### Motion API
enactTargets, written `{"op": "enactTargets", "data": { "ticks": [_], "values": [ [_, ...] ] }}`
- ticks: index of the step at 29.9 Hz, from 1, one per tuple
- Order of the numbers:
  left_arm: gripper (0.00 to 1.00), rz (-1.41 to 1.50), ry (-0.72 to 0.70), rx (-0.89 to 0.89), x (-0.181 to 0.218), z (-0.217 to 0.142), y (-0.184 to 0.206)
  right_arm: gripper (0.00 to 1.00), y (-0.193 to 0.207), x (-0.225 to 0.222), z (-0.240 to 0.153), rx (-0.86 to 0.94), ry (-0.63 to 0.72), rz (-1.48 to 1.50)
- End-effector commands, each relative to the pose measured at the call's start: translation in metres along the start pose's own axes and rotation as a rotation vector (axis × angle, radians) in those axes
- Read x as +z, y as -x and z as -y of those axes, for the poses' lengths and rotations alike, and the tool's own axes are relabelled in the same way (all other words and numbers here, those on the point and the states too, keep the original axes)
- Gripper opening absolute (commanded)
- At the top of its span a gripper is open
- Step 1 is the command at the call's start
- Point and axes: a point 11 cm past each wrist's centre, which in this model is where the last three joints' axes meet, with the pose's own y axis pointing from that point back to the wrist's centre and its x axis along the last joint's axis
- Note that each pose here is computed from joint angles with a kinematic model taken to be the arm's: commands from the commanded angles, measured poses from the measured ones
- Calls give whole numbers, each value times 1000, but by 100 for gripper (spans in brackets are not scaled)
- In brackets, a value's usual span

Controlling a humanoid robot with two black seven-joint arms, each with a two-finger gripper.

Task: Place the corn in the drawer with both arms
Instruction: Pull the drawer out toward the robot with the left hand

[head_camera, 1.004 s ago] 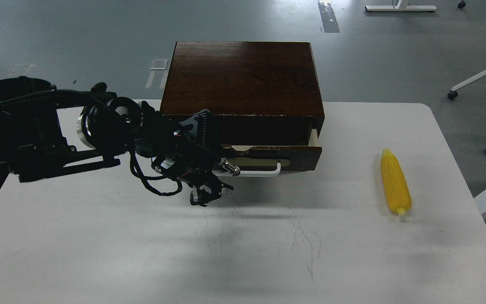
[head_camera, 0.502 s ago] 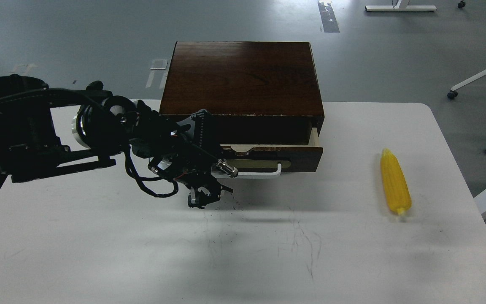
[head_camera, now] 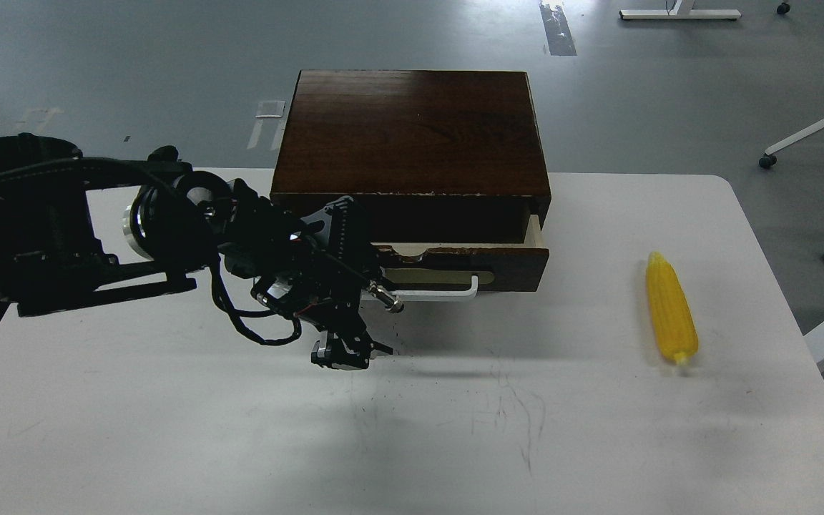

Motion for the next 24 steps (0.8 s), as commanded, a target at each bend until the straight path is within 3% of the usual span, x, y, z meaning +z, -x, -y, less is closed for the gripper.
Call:
{"op": "enactTargets", "data": {
  "ticks": [1,4,8,17,22,24],
  "values": [
    [63,-1,5,0,1,1,0,100,-1,0,-1,2,0,1],
    [46,-4,4,-4,1,2,1,100,-1,1,-1,3,2,1],
    [40,-7,2,-11,0,1,1,100,-1,1,-1,3,2,0],
    [51,-5,4,-11,1,2,1,100,-2,2,-1,4,4,0],
    [76,-11,5,-21,1,2,2,100,-2,4,-2,4,7,0],
    [76,-14,5,-25,1,2,2,100,-2,3,-1,3,6,0]
  ]
}}
